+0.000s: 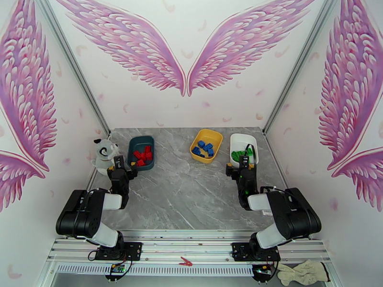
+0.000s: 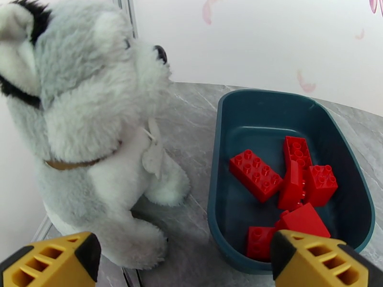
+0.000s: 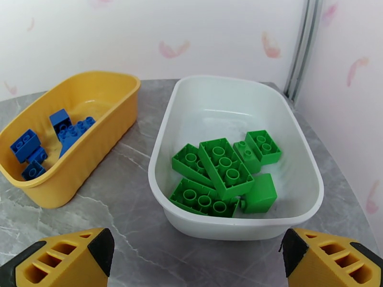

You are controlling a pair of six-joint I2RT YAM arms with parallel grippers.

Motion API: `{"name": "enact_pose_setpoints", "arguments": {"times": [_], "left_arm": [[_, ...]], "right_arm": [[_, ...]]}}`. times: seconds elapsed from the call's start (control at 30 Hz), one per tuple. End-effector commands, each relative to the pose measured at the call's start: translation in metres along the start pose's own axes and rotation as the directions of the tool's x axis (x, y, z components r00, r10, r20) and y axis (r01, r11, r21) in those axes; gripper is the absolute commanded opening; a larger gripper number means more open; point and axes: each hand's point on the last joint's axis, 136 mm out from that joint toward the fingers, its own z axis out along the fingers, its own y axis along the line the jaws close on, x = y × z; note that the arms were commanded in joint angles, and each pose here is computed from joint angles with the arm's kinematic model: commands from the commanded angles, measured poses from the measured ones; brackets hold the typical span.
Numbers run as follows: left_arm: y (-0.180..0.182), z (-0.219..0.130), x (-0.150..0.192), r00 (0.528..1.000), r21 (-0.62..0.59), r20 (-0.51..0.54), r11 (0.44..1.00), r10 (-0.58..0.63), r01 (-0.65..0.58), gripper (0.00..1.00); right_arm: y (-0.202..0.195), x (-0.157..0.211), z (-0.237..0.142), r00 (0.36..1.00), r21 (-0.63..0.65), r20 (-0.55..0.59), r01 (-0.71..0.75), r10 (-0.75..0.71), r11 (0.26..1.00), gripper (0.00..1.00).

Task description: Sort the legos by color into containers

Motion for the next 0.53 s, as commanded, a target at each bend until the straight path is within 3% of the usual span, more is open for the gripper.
{"name": "enact_pose_setpoints", "arguments": {"times": [0.0,0.23,0.37,0.5], "left_arm": [[-0.002,0.001,-0.009,1.000,0.010,0.015,1.000,-0.011,0.011,0.99],[-0.002,0.001,-0.009,1.000,0.011,0.014,1.000,-0.011,0.010,0.99],[-0.002,0.000,-0.009,1.000,0.011,0.014,1.000,-0.010,0.010,0.99],[-0.002,0.001,-0.009,1.000,0.012,0.014,1.000,-0.010,0.010,0.99]], "right_arm": [[0.000,-0.004,0.003,1.000,-0.004,0.004,-0.010,0.010,1.000,0.99],[0.000,-0.004,0.004,1.000,-0.004,0.002,-0.010,0.010,1.000,0.99],[0.018,-0.003,0.006,1.000,-0.136,-0.019,0.005,-0.007,0.991,0.99],[0.020,-0.002,0.006,1.000,-0.153,-0.018,0.011,-0.014,0.988,0.99]]}}
